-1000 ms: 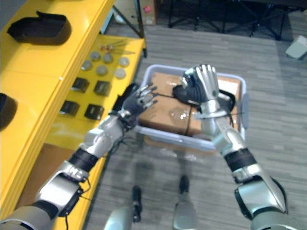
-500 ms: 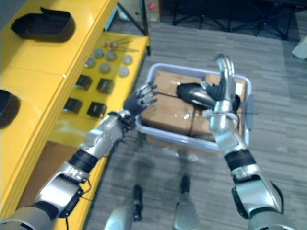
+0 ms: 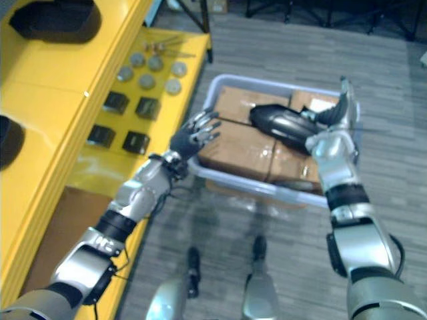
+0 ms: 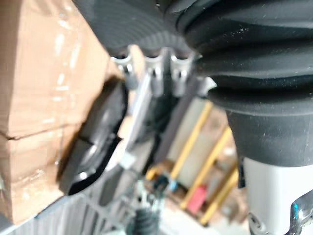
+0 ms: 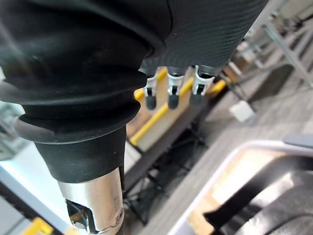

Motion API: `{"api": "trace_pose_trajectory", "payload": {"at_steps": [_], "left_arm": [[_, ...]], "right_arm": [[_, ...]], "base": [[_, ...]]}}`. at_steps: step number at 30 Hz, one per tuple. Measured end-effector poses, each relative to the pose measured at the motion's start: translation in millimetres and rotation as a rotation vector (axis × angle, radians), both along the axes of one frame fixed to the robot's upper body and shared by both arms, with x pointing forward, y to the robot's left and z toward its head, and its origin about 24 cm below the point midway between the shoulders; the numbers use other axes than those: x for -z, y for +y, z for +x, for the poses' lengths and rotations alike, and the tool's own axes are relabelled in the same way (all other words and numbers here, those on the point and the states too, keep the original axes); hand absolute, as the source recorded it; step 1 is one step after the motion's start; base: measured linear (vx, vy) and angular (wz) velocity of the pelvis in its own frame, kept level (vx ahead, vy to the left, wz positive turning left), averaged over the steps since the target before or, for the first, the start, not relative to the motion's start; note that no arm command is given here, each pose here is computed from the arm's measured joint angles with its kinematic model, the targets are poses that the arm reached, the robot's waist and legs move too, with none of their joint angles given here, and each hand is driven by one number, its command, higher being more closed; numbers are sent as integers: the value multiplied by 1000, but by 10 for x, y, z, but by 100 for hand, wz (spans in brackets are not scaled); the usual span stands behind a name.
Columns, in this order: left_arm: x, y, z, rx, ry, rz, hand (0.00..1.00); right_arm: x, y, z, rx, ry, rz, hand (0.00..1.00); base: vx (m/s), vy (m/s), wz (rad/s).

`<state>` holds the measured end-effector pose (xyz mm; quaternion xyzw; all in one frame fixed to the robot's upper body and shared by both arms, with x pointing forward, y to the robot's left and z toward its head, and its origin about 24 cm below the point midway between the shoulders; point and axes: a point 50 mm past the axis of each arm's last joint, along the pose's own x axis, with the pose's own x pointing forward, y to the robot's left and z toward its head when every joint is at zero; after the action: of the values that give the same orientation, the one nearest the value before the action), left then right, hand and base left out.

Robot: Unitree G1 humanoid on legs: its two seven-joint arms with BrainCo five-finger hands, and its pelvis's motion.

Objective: Walk over and take plastic housings, then place them on the shelf

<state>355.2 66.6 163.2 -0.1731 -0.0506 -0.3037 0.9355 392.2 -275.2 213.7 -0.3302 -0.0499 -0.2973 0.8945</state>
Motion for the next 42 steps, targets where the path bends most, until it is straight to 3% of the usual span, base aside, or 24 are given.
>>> {"api": "trace_pose_trajectory", "payload": {"at_steps": [8, 21, 28, 42], "left_arm": [[-170, -73, -65, 23, -89, -51, 0], [-138, -181, -374, 30, -178, -158, 0], [93, -99, -504, -28, -129, -227, 0], [-264, -149, -534, 77, -293, -283, 0]], "right_arm": [[-117, -234, -13, 130, 81, 34, 0], [-193, -721, -298, 451, 26, 258, 0], [95, -741, -325, 301, 132, 319, 0], [395, -791, -358, 15, 267, 502, 0]], "base": [[-36, 6, 17], [-18, 5, 14], [43, -15, 7], [-17, -6, 4]]}}
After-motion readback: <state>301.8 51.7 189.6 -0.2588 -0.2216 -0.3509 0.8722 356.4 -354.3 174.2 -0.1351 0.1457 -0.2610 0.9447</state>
